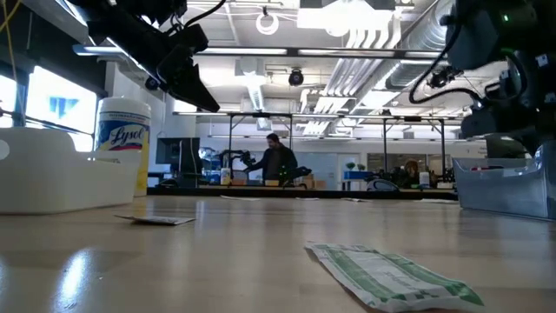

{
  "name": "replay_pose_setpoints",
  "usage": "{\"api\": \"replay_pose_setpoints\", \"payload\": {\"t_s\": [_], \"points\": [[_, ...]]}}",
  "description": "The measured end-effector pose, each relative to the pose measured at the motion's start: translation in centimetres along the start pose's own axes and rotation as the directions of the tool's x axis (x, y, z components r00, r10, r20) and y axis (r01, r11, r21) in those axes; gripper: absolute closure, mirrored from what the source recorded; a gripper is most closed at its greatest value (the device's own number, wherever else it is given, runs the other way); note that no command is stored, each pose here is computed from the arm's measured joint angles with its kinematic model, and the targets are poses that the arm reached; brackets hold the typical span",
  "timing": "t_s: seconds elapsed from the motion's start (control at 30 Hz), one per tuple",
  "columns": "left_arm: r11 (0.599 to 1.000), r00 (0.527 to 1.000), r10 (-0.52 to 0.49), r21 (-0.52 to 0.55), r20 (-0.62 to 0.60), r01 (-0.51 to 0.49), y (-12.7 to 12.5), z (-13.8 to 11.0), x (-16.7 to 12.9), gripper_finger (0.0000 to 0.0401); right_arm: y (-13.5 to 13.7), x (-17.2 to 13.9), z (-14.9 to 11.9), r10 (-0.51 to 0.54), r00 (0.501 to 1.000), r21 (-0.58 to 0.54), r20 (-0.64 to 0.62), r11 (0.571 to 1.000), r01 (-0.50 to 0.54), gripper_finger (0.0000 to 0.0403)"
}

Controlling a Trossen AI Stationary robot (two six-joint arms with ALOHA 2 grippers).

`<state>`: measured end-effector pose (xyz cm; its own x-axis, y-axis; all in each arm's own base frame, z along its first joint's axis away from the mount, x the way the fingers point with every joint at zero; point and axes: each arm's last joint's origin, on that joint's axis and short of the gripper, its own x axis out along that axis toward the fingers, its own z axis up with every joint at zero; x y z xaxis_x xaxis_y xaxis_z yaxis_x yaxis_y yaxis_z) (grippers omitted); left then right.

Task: Pick & Place First Aid Supplies
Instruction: Put the blue alcohol pad into the black bin

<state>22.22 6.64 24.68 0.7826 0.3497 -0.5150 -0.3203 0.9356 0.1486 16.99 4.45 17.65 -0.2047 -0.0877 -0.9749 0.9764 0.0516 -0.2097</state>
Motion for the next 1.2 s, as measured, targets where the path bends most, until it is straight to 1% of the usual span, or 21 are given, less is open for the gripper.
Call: {"api": "replay_pose_setpoints", "payload": {"t_s": [0.1, 0.17, 0.23, 0.27, 0.3, 0.37, 0.4, 0.43, 0.5, 0.57, 0.6, 0.7, 0.73, 0.77, 0.9, 0.97, 1.03, 1.07, 1.17, 1.2], "points": [[1.000, 1.000, 0.001, 0.000, -0.001, -0.001, 0.0, 0.0, 0.0, 0.0284, 0.3, -2.3, 0.2, 0.017, 0.999, -0.028, 0.048, 0.999, -0.016, 0.0311], [1.000, 1.000, 0.000, 0.002, -0.002, 0.000, 0.0, 0.0, 0.0, 0.0284, 0.8, -4.1, 0.3, 0.076, 0.991, -0.061, 0.109, 0.996, -0.070, 0.0315], [1.000, 1.000, -0.010, 0.006, 0.011, 0.010, 0.0, 0.1, -0.3, 0.0284, 1.6, -5.8, 0.4, 0.181, 0.965, -0.130, 0.191, 0.979, -0.157, 0.0319], [1.000, 0.999, -0.024, 0.007, 0.025, 0.024, 0.0, 0.2, -0.5, 0.0284, 2.2, -6.5, 0.4, 0.241, 0.943, -0.175, 0.228, 0.963, -0.204, 0.0321], [0.999, 0.998, -0.047, 0.007, 0.043, 0.047, 0.0, 0.4, -0.7, 0.0284, 3.0, -7.1, 0.2, 0.315, 0.912, -0.230, 0.263, 0.938, -0.258, 0.0322], [0.995, 0.992, -0.103, 0.008, 0.067, 0.102, -0.1, 0.6, -1.3, 0.0284, 4.7, -8.0, -0.2, 0.452, 0.840, -0.363, 0.300, 0.869, -0.337, 0.0324], [0.992, 0.989, -0.125, 0.010, 0.081, 0.125, -0.1, 0.6, -1.5, 0.0284, 5.9, -8.3, -0.5, 0.523, 0.798, -0.432, 0.300, 0.820, -0.375, 0.0324], [0.990, 0.986, -0.139, 0.012, 0.094, 0.139, -0.2, 0.6, -1.8, 0.0284, 6.9, -8.4, -0.9, 0.584, 0.756, -0.505, 0.295, 0.767, -0.395, 0.0324], [0.988, 0.982, -0.155, 0.013, 0.104, 0.154, -0.2, 0.3, -2.3, 0.0284, 9.2, -8.6, -1.6, 0.700, 0.664, -0.642, 0.265, 0.642, -0.420, 0.0323], [0.988, 0.981, -0.154, 0.013, 0.115, 0.154, -0.1, 0.0, -2.7, 0.0284, 11.3, -8.6, -2.4, 0.784, 0.575, -0.757, 0.233, 0.517, -0.399, 0.0322], [0.988, 0.981, -0.153, 0.010, 0.121, 0.153, -0.1, -0.2, -3.0, 0.0284, 12.4, -8.4, -2.7, 0.817, 0.534, -0.799, 0.218, 0.464, -0.383, 0.0322], [0.989, 0.977, -0.148, 0.007, 0.152, 0.148, 0.0, -0.4, -4.0, 0.0284, 15.3, -7.6, -3.4, 0.884, 0.438, -0.881, 0.163, 0.330, -0.338, 0.0322], [0.989, 0.976, -0.147, 0.004, 0.158, 0.148, 0.0, -0.5, -4.3, 0.0284, 16.3, -7.1, -3.5, 0.899, 0.416, -0.902, 0.140, 0.289, -0.322, 0.0321], [0.989, 0.976, -0.146, 0.001, 0.160, 0.148, 0.0, -0.6, -4.6, 0.0284, 17.2, -6.6, -3.5, 0.906, 0.404, -0.916, 0.127, 0.264, -0.304, 0.0320], [0.987, 0.976, -0.156, -0.015, 0.151, 0.160, 0.1, -0.8, -5.3, 0.0284, 20.9, -4.1, -3.4, 0.914, 0.396, -0.952, 0.084, 0.191, -0.238, 0.0309], [0.987, 0.977, -0.156, -0.022, 0.145, 0.161, 0.1, -0.9, -5.4, 0.0284, 22.8, -3.5, -3.4, 0.918, 0.388, -0.960, 0.079, 0.175, -0.218, 0.0301], [0.987, 0.978, -0.158, -0.022, 0.134, 0.162, 0.1, -1.0, -5.4, 0.0284, 24.6, -3.0, -3.7, 0.921, 0.385, -0.968, 0.062, 0.149, -0.200, 0.0293], [0.987, 0.979, -0.158, -0.022, 0.133, 0.162, 0.1, -1.1, -5.4, 0.0284, 25.5, -2.8, -3.9, 0.922, 0.385, -0.974, 0.044, 0.126, -0.188, 0.0289], [0.987, 0.979, -0.155, -0.022, 0.131, 0.159, 0.1, -1.1, -5.4, 0.0284, 27.9, -2.0, -4.7, 0.919, 0.393, -0.988, -0.036, 0.028, -0.155, 0.0280], [0.987, 0.979, -0.155, -0.022, 0.130, 0.159, 0.1, -1.1, -5.4, 0.0284, 28.5, -1.7, -4.9, 0.918, 0.393, -0.988, -0.056, 0.007, -0.156, 0.0279]]}}
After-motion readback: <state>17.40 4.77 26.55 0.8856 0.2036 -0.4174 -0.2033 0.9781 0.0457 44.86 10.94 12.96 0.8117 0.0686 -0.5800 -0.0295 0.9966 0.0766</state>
